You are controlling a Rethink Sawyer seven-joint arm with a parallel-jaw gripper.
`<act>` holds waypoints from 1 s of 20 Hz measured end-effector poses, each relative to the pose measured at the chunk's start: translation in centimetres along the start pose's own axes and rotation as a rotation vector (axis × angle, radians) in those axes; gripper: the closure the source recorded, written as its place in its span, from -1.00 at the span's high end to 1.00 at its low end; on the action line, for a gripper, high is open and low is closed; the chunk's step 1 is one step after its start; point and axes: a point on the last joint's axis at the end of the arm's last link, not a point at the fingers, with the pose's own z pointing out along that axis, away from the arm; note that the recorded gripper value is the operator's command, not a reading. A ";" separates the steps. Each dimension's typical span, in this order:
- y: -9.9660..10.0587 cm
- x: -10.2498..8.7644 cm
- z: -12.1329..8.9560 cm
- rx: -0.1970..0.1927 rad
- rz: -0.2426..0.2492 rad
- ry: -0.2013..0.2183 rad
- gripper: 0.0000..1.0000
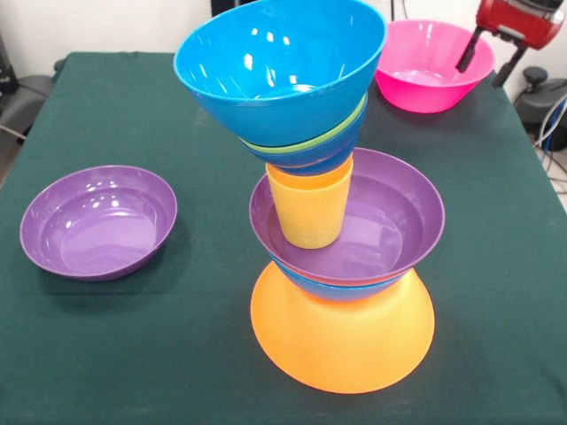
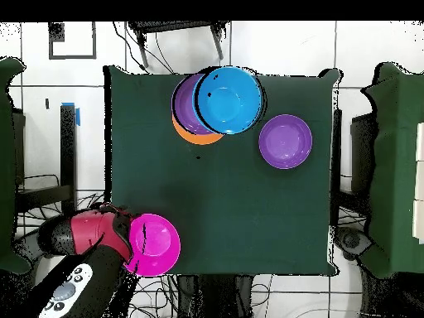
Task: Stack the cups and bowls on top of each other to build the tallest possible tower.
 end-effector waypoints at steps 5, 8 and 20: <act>0.0 0.7 2.5 0.010 -0.002 -0.010 1.00; -0.2 0.8 3.1 0.017 -0.004 -0.012 1.00; -0.5 0.9 3.3 0.025 -0.002 -0.008 1.00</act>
